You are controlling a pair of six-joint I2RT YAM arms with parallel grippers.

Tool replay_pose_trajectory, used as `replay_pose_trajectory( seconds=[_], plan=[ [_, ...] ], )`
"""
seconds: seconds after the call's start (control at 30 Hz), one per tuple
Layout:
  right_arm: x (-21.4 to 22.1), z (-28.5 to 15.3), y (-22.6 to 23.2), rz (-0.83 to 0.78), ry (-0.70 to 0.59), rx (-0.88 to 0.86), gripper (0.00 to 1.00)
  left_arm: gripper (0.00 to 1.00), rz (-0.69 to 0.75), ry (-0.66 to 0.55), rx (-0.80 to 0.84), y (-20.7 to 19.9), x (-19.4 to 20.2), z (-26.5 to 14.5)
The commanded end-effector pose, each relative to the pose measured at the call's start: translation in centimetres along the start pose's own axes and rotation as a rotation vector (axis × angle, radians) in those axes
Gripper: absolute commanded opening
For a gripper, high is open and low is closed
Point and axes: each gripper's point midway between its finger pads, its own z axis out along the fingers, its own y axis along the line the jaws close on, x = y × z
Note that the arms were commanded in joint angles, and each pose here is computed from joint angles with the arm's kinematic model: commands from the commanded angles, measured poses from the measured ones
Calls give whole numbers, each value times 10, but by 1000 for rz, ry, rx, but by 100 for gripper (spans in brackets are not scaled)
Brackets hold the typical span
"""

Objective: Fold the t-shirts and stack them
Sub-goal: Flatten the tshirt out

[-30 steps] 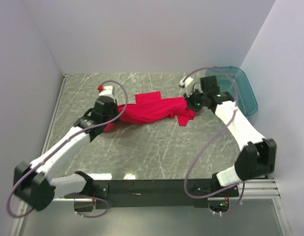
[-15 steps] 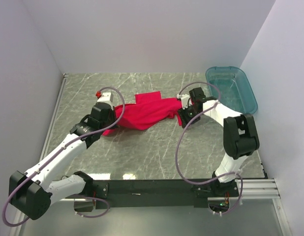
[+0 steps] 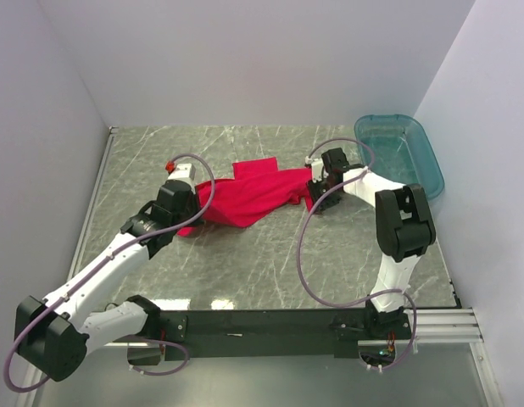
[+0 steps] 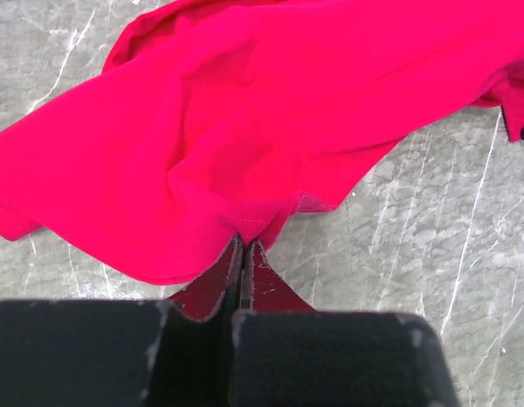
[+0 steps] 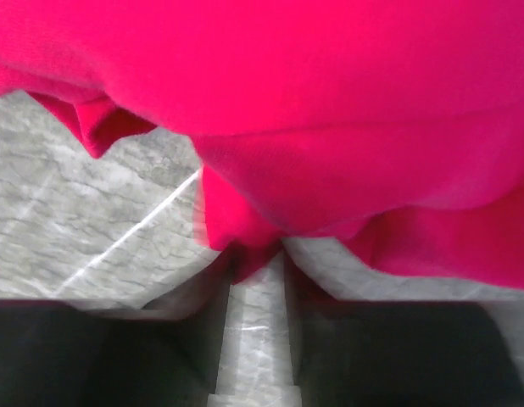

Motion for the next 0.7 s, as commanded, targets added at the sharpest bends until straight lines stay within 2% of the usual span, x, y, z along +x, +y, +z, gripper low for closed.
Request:
replay_pose_trajectory(
  seconds=[0.0,0.07,0.13,0.2,0.23,0.33,0.5,0.67],
  plan=[
    [-8,-3,-3,2,-18,18,16,1,-19,-47,41,-8,-11,-8],
    [-17,-20,-7,-27,-64,56,1,1,-20,-49,39,-8,-13,-11],
    [-24,-40,-9,-83,-106,82,0,0,-23,-80,38,-8,-22,-17],
    [-44,-84,-4,-160,-209,95,0,1,-23,-129,33,-6,-35,-29],
    [-48,-116,3,-257,-251,89,0,1,-27,-164,36,-7,-47,-37],
    [-65,-180,17,-399,-379,92,0,1,-44,-302,28,-4,-86,-71],
    [-101,-340,44,-511,-774,224,0,0,-107,-554,44,0,-149,-145],
    [-105,-450,72,-522,-1027,271,0,1,-151,-812,158,-7,-209,-238]
  ],
)
